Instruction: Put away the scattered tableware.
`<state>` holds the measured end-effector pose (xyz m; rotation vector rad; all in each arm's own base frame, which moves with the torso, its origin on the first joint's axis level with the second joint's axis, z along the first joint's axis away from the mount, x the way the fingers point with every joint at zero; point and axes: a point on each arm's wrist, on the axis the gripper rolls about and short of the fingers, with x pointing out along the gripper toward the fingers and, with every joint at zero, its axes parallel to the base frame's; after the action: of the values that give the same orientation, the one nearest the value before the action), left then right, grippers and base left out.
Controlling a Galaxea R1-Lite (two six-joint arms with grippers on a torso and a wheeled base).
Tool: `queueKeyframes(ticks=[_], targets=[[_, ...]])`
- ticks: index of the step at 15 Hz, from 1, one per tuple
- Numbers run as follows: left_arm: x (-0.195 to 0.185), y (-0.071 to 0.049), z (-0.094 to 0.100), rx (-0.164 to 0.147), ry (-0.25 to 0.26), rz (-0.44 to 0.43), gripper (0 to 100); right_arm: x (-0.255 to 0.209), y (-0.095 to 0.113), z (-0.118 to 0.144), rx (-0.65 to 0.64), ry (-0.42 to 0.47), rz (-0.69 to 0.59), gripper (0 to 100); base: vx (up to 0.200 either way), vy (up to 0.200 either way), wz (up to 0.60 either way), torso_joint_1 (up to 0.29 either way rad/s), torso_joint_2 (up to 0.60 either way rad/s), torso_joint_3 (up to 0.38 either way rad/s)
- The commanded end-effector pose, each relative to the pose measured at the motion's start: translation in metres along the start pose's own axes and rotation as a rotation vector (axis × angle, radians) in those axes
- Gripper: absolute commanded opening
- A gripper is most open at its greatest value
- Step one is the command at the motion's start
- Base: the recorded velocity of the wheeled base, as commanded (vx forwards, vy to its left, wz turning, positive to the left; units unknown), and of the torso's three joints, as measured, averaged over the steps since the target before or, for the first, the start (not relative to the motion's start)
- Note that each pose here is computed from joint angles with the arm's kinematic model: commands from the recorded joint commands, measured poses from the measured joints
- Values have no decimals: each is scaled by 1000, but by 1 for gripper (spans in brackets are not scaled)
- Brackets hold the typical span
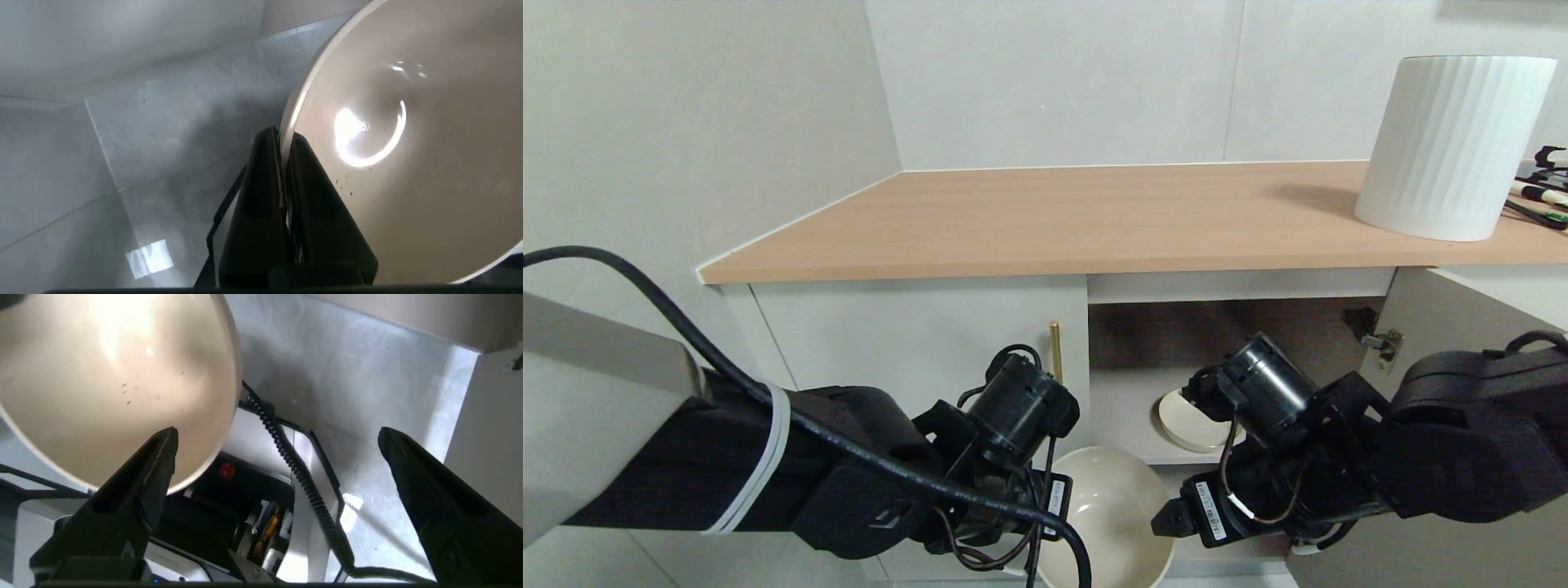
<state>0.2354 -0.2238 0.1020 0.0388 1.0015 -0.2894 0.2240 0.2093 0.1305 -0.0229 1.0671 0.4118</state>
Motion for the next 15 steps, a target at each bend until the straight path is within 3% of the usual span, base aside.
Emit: queueKeyframes(ticks=[1, 2, 14, 15], targets=[[-3, -1, 0, 2, -6, -6, 0, 7, 0, -1, -2, 19, -9, 100, 0, 0, 0, 0, 0, 0], [-3, -1, 0, 2, -5, -6, 0, 6, 1, 0, 0, 14, -6, 0, 0, 0, 0, 0, 0, 0], [-5, -4, -2, -5, -7, -13, 0, 8, 1, -1, 0, 10, -3, 0, 0, 0, 0, 0, 0, 0], [-5, -4, -2, -5, -7, -13, 100, 8, 1, -1, 0, 10, -3, 0, 0, 0, 0, 0, 0, 0]])
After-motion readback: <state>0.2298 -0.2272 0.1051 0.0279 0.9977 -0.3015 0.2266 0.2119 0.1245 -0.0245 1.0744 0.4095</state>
